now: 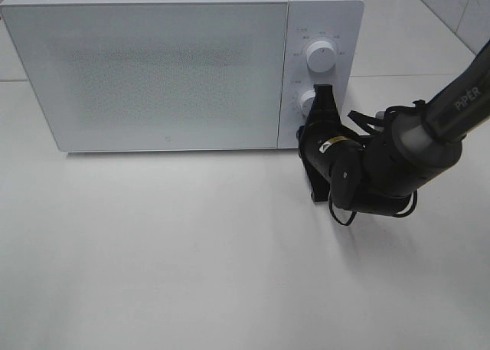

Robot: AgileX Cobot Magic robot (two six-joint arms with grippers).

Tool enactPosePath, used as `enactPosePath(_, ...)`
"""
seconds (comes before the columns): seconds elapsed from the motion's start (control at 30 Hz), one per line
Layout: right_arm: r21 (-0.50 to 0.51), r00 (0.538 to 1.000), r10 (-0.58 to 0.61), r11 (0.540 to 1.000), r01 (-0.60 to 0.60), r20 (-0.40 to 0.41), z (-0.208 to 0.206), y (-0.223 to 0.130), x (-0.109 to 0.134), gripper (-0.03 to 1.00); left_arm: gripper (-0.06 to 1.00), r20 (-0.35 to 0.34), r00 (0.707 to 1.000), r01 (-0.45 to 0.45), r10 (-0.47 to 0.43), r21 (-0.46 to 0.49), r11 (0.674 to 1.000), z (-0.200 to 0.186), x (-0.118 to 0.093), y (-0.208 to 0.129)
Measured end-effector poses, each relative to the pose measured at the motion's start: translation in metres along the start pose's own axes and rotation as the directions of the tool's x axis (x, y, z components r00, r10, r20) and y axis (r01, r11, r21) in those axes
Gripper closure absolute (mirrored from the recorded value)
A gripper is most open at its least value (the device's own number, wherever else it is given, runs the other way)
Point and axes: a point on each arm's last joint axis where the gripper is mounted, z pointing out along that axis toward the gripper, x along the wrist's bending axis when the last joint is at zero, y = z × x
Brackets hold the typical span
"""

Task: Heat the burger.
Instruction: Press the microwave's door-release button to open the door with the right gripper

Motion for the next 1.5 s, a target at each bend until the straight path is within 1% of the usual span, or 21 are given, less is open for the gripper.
enactPosePath(0.4, -0.042, 1.000, 0.014, 0.999, -0.013, 0.009, 0.011, -0.005, -0.002, 0.96, -0.05, 0.000, 1.000, 0.000, 0.000, 0.000, 1.000, 0.000, 0.000, 0.000)
enactPosePath(0.77, -0.052, 1.000, 0.011, 0.999, -0.010, 0.011, 0.011, -0.006, -0.002, 0.96, -0.05, 0.000, 1.000, 0.000, 0.000, 0.000, 1.000, 0.000, 0.000, 0.000)
enactPosePath(1.2, -0.045, 0.999, 0.022, 0.999, -0.021, 0.024, 0.009, -0.006, -0.001, 0.96, -0.05, 0.000, 1.000, 0.000, 0.000, 0.000, 1.000, 0.000, 0.000, 0.000)
enactPosePath(1.37, -0.026, 0.999, 0.018, 1.000, -0.017, 0.037, 0.006, -0.002, 0.000, 0.96, -0.05, 0.000, 1.000, 0.000, 0.000, 0.000, 1.000, 0.000, 0.000, 0.000)
enactPosePath(1.5, -0.008, 0.998, 0.020, 1.000, -0.020, 0.055, 0.000, 0.002, 0.005, 0.96, -0.05, 0.000, 1.000, 0.000, 0.000, 0.000, 1.000, 0.000, 0.000, 0.000)
